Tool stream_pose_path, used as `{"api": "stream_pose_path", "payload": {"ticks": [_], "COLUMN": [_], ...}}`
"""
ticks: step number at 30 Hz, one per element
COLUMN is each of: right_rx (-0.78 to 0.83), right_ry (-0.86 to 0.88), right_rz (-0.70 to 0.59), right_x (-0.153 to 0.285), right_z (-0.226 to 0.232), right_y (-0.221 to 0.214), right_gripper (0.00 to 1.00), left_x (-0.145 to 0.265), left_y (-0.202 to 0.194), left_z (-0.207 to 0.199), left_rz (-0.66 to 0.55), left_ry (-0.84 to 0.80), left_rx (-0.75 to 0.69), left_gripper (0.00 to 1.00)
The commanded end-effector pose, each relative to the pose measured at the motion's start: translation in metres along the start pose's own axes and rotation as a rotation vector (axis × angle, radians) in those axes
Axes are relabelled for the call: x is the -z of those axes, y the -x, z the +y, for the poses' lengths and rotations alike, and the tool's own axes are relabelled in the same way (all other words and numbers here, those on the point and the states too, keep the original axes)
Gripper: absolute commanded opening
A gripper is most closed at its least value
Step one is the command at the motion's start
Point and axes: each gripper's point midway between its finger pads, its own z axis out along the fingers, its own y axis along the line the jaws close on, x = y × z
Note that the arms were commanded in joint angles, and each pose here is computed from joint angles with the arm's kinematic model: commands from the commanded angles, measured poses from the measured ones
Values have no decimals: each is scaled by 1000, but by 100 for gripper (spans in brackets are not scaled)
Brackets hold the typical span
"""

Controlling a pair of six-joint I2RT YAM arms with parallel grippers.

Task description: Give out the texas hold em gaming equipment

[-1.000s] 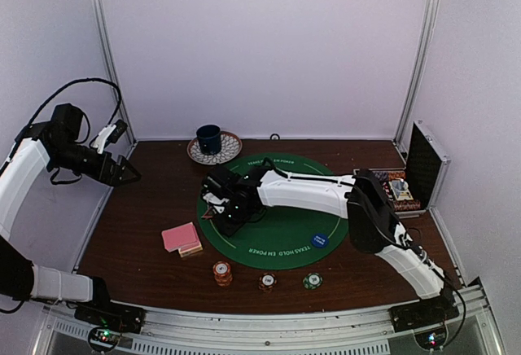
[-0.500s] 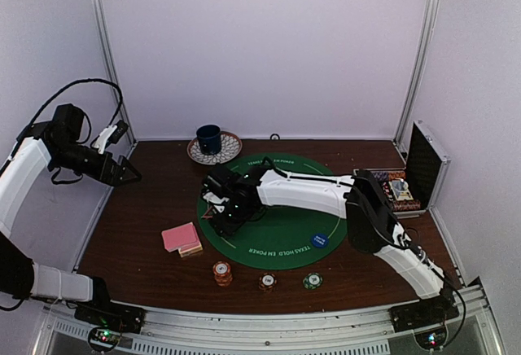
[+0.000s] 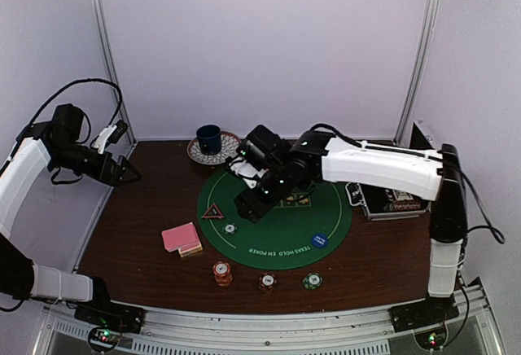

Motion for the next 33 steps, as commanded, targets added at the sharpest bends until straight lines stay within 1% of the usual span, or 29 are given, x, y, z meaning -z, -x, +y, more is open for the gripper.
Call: {"api": "stream_pose_path", "payload": {"ticks": [1,5,9,12,20,33], "right_rx": [-39,-82,-116,-125,-113,-89], "right_ry": [-10,14,44,45,70,73], "right_rz": [108,229,298,349,415,461], "right_x": [25,38,43,38,16,-11], "right_z": [-12,-13,-8,-8,0,8], "right_y": [-64,-134,-181,-209,-235,-250], "right_gripper": [74,76,82,83,83,75], "left_x": [12,11,10,11,14,15], "left_y": [11,10,10,11,12,13], "left_z": [-5,-5,-4,-4,-5,-5], "left_rz": [-41,-37,-36,-35,-35,-33], "left_ry": [4,3,3,5,10,12], "left_rx": [-26,-25,-23,-24,-25,-23], "left_gripper": [98,98,98,98,98,98]}}
